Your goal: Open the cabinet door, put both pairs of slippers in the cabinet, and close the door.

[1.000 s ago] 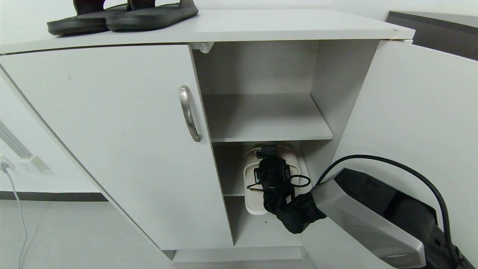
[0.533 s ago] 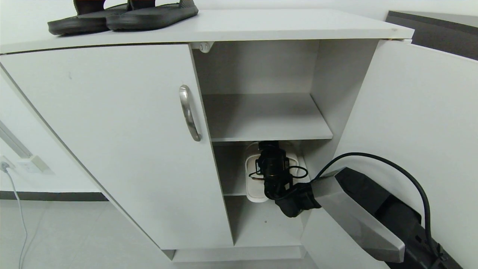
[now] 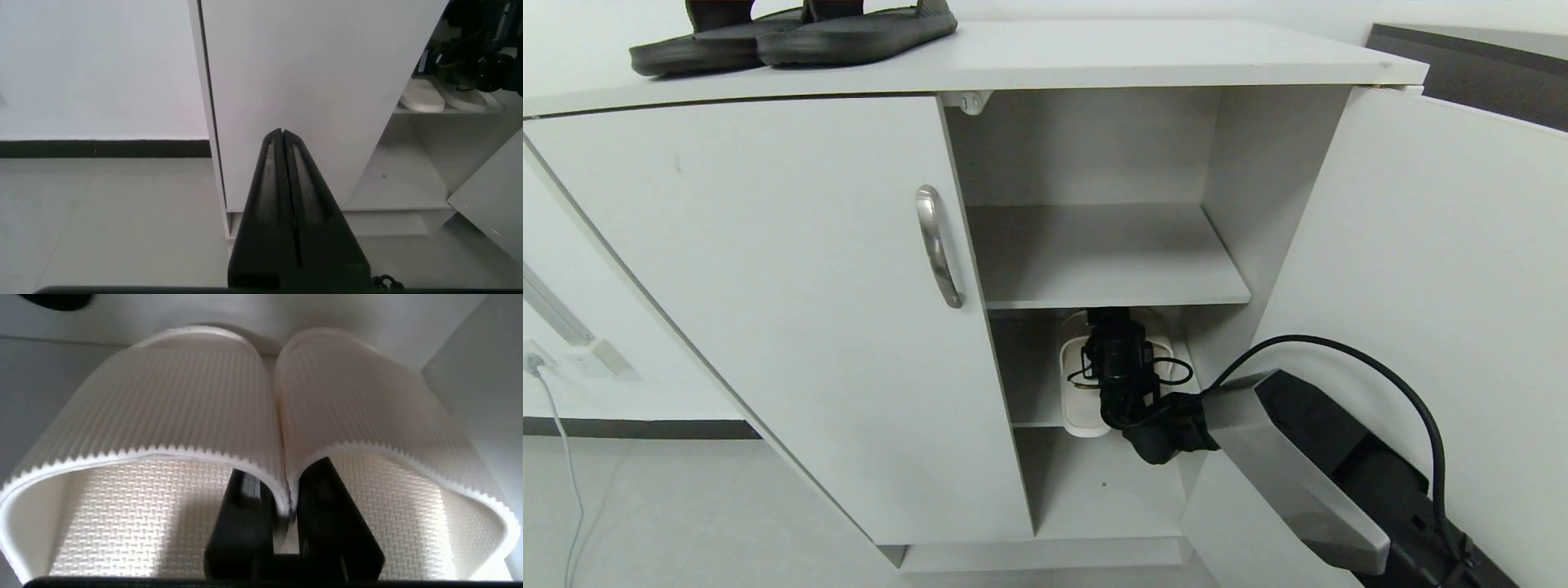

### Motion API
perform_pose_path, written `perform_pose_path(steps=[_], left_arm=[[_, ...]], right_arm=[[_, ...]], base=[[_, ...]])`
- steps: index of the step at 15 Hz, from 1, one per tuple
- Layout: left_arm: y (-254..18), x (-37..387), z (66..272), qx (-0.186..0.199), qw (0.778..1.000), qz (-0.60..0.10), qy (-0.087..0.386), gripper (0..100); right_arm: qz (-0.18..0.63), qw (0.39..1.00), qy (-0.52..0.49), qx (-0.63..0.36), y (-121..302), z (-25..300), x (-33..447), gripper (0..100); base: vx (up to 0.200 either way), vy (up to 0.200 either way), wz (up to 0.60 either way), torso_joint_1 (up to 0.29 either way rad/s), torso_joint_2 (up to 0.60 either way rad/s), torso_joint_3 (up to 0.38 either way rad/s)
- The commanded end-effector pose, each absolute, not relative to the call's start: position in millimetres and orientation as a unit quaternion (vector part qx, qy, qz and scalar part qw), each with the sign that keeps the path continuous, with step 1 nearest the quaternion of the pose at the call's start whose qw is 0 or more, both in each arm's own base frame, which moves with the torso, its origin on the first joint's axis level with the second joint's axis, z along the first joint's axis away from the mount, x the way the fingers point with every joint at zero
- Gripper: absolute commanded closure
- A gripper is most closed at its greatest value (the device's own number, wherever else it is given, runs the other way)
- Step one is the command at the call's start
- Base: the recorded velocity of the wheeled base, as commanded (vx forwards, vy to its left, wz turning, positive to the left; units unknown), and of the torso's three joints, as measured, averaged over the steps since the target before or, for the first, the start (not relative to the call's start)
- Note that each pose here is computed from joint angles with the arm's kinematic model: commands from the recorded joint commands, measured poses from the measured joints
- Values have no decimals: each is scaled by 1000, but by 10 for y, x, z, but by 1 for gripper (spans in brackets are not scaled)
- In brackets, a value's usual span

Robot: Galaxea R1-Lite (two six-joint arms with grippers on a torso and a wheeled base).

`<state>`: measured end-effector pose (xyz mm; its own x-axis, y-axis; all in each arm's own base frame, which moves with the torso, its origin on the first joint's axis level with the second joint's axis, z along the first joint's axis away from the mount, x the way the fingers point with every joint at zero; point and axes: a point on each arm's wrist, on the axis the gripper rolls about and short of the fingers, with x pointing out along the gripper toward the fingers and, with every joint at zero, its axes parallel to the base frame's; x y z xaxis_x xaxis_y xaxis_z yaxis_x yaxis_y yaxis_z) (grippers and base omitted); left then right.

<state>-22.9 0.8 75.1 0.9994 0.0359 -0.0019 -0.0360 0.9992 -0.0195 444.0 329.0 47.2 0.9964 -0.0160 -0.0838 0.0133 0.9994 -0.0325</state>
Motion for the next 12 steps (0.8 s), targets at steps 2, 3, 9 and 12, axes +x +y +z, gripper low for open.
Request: perform_pose_path(steps=[2, 3, 9, 12], left_arm=[[8, -228, 752, -10, 1000, 18, 1, 100], [8, -228, 752, -10, 1000, 18, 1, 100], [8, -228, 752, -10, 1000, 18, 1, 100], [8, -228, 752, -10, 1000, 18, 1, 100]], right_arm=[[-7, 999, 43, -16, 3298, 439, 4442, 100], [-7, 999, 43, -16, 3298, 447, 4441, 100], [2, 998, 52, -24, 3309, 417, 4293, 0], [11, 998, 49, -22, 3271, 550, 4093, 0]], base=[[0, 0, 0, 0, 0, 0], [0, 0, 0, 0, 0, 0], [0, 0, 0, 0, 0, 0], [0, 0, 0, 0, 0, 0]])
